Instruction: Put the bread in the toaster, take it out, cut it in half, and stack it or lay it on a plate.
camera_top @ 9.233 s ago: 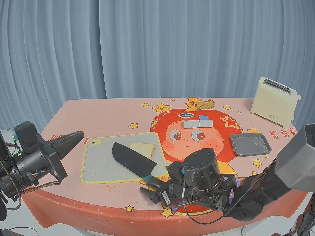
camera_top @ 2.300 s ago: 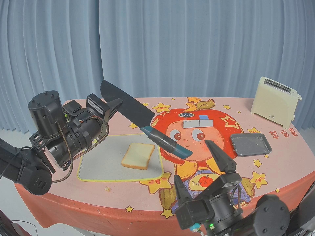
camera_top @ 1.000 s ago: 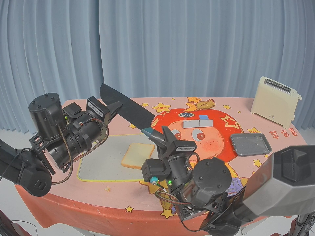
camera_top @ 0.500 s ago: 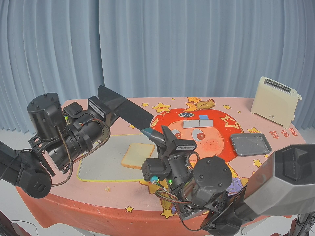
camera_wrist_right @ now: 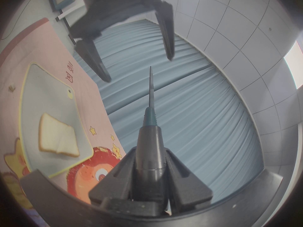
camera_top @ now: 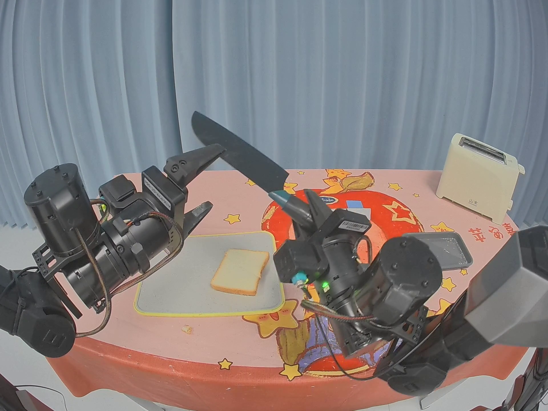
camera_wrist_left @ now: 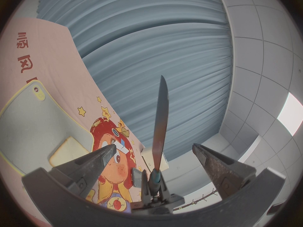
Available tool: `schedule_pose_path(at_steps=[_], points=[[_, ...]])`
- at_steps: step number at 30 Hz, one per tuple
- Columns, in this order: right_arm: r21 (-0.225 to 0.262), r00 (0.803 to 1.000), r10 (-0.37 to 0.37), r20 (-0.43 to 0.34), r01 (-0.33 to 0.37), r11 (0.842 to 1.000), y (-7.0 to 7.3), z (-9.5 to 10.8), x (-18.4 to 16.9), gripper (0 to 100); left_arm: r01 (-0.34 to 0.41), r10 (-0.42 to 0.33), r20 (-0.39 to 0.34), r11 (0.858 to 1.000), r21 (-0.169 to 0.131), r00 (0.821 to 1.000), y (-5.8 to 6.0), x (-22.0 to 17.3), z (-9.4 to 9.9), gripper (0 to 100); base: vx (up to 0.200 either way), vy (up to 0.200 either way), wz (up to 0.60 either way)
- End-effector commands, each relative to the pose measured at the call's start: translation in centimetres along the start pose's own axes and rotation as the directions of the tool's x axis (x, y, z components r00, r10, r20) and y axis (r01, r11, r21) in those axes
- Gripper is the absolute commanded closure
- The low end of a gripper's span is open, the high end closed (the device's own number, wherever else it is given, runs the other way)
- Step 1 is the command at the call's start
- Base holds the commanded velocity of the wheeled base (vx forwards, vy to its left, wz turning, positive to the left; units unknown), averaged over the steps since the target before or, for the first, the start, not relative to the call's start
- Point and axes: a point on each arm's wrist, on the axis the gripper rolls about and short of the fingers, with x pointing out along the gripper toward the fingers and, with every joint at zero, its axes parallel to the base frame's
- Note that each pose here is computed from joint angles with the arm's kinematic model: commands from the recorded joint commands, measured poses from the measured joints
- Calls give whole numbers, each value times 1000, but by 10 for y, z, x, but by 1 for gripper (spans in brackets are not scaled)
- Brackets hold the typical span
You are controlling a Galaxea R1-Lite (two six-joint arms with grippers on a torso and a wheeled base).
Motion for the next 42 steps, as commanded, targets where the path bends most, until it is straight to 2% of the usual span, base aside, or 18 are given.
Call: schedule_pose_path(at_steps=[1, 6, 11, 17, 23, 24, 25, 26, 27, 29, 30, 32, 33, 34, 38, 39, 40, 42], points=[[21, 999, -16, -49, 17, 1000, -31, -13, 2, 100, 7, -7, -25, 999, 35, 1000, 0, -7, -3, 0, 0, 0, 0], [72, 986, 124, -114, -116, 991, -35, -26, -6, 100, 35, -32, -48, 997, 62, 998, -7, -15, -9, 0, 0, 0, 0], [148, 970, 238, -54, -228, 962, -41, -36, -2, 100, 38, -34, -56, 997, 62, 998, -8, -16, -11, 0, 0, 0, 0], [235, 959, 277, -55, -257, 938, -51, -38, -8, 100, 35, -31, -57, 997, 62, 998, -7, -17, -11, 0, 0, 0, 0], [434, 935, 352, -47, -298, 850, -67, -26, 0, 100, 36, -33, -57, 997, 65, 998, -7, -17, -11, 0, 0, 0, 0], [446, 934, 354, -43, -299, 843, -68, -24, 1, 100, 38, -34, -56, 997, 65, 998, -8, -16, -11, 0, 0, 0, 0], [517, 927, 373, -45, -298, 802, -75, -20, 8, 100, 36, -33, -57, 997, 65, 998, -7, -17, -11, 0, 0, 0, 0], [558, 921, 385, -57, -290, 778, -80, -19, 13, 100, 36, -33, -57, 997, 65, 998, -7, -17, -11, 0, 0, 0, 0], [573, 918, 392, -61, -289, 767, -82, -19, 14, 100, 35, -31, -57, 997, 67, 998, -7, -17, -11, 0, 0, 0, 0], [645, 886, 461, -41, -329, 690, -92, -13, 18, 100, 40, -36, -57, 997, 73, 998, -8, -17, -11, 0, 0, 0, 0], [661, 870, 492, -27, -354, 661, -96, -12, 17, 100, 42, -37, -55, 996, 84, 998, -8, -17, -11, 0, 0, 0, 0], [687, 826, 564, 8, -414, 596, -106, -8, 13, 100, 50, -44, -52, 991, 123, 998, -11, -21, -10, 0, 0, 0, 0], [689, 823, 568, 10, -418, 592, -107, -8, 12, 100, 50, -44, -52, 991, 126, 998, -11, -21, -10, 0, 0, 0, 0], [702, 790, 613, 31, -453, 550, -115, -7, 8, 100, 56, -47, -55, 985, 161, 997, -11, -26, -10, 0, 0, 0, 0], [730, 734, 677, 58, -494, 473, -130, -13, 3, 100, 81, -64, -74, 966, 245, 995, -15, -34, -14, 0, 0, 0, 0], [748, 706, 704, 74, -506, 429, -133, -15, 1, 100, 88, -71, -68, 951, 296, 995, -17, -37, -13, 0, 0, 0, 0], [757, 693, 715, 86, -513, 405, -134, -15, 0, 100, 92, -76, -62, 945, 314, 995, -19, -37, -12, 0, 0, 0, 0], [804, 644, 752, 140, -517, 293, -135, -16, -5, 100, 100, -87, -50, 912, 397, 995, -22, -42, -10, 0, 0, 0, 0]])
